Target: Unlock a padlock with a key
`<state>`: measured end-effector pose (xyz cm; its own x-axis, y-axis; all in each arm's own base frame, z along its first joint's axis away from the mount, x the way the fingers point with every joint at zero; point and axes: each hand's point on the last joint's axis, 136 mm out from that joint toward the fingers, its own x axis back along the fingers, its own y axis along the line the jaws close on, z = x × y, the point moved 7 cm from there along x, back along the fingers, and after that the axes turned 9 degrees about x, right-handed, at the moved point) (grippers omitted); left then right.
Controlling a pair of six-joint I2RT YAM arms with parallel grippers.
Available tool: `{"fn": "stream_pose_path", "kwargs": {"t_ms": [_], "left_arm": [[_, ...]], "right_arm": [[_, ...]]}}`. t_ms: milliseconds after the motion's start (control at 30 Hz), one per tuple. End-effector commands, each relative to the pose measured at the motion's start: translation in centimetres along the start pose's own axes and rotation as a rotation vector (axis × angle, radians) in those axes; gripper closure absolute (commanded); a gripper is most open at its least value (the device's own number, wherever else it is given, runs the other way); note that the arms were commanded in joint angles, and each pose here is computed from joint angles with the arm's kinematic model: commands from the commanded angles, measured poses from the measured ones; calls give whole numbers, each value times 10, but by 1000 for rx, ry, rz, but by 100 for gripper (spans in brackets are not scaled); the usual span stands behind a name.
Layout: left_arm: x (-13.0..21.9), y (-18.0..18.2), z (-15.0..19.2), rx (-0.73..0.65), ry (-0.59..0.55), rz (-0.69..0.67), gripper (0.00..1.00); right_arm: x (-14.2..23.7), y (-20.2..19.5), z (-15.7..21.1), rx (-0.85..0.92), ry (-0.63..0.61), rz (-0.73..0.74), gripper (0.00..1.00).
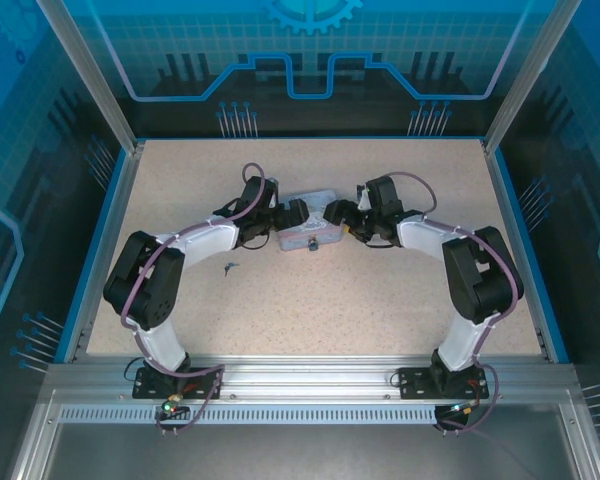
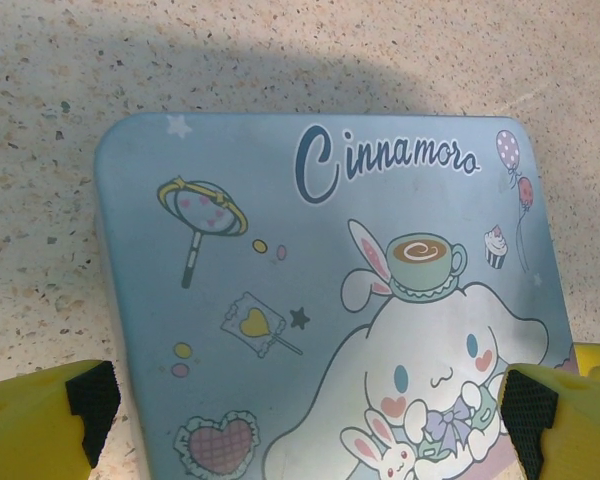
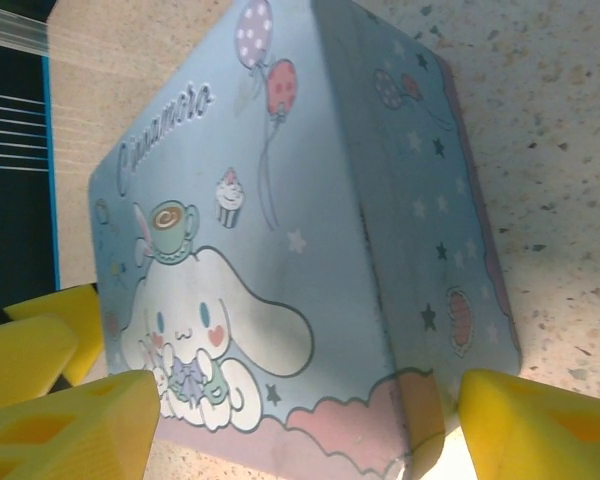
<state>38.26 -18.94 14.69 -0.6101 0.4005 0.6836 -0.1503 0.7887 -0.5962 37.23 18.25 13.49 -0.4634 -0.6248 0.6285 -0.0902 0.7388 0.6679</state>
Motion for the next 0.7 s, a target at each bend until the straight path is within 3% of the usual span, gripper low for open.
{"fn": "stream_pose_path", "kwargs": {"t_ms": [0,200,400,667], "left_arm": [[10,-10,-3,19,-13,58,1],[9,-11,-5,6,-18,55,1],[9,-14,-8,-20,-22,46,1],[4,-14,-6,9,-5,65,1]], "right_arm": [[6,19,3,20,-18,-78,22],[10,28,12,38,-17,-99,22],[18,19,1,48,-59,-29,21],[-1,16,-8,37,-29,-31,22]]}}
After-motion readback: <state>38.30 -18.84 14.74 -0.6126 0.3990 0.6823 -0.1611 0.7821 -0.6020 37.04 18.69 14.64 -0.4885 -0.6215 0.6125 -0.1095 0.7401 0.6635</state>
